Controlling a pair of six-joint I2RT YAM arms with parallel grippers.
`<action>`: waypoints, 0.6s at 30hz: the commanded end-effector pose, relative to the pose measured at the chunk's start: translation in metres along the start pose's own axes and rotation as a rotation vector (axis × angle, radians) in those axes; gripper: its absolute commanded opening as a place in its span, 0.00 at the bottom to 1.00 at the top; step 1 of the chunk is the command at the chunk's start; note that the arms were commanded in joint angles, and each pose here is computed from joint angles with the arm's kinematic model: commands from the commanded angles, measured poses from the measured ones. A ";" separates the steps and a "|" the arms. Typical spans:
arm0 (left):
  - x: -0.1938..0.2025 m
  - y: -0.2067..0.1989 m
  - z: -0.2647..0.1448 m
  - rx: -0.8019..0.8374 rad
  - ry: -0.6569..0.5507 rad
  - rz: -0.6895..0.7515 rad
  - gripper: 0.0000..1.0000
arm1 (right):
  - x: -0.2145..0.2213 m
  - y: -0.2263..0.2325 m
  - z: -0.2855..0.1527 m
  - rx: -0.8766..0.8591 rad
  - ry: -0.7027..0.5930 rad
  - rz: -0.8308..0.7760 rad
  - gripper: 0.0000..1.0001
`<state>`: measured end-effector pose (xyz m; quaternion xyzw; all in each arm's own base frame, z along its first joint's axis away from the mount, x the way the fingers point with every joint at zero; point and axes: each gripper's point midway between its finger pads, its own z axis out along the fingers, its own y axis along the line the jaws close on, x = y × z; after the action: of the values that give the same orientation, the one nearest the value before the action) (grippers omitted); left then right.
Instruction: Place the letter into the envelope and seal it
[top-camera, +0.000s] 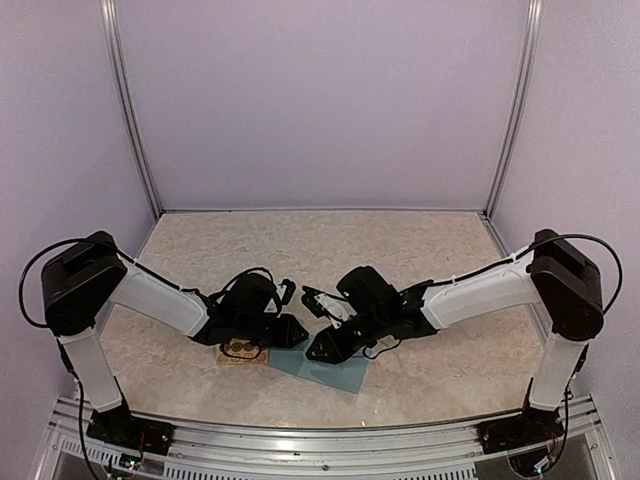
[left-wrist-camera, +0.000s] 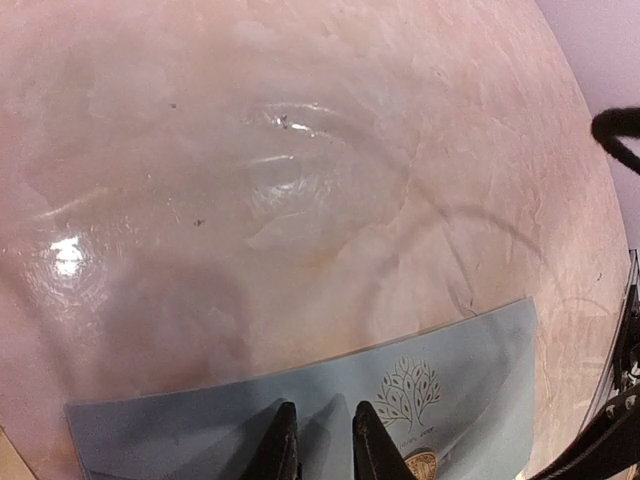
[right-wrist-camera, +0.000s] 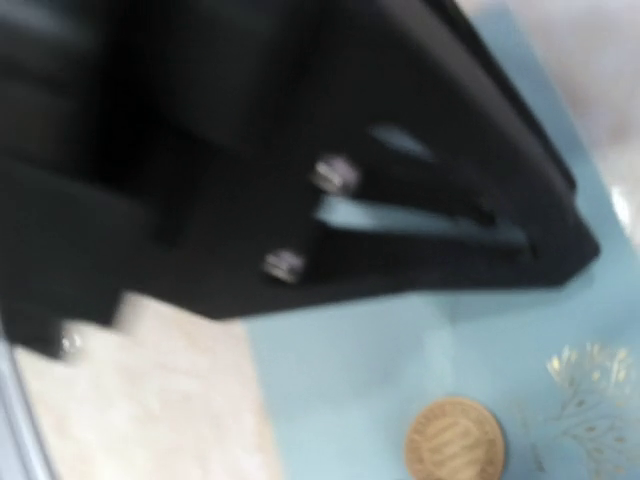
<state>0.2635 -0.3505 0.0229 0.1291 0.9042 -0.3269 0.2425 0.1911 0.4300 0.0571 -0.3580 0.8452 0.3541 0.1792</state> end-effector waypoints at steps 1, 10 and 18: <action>0.024 0.015 0.001 -0.051 0.066 -0.014 0.18 | -0.020 0.005 -0.017 -0.020 -0.094 0.012 0.23; 0.024 0.016 -0.001 -0.054 0.062 -0.016 0.18 | -0.014 -0.019 -0.002 0.036 -0.068 0.072 0.00; 0.025 0.016 -0.001 -0.051 0.064 -0.016 0.18 | -0.002 -0.032 0.013 0.043 -0.027 0.112 0.00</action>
<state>0.2635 -0.3502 0.0229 0.1282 0.9030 -0.3288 0.2452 0.2111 0.4221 0.0407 -0.3104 0.8658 0.3482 0.1814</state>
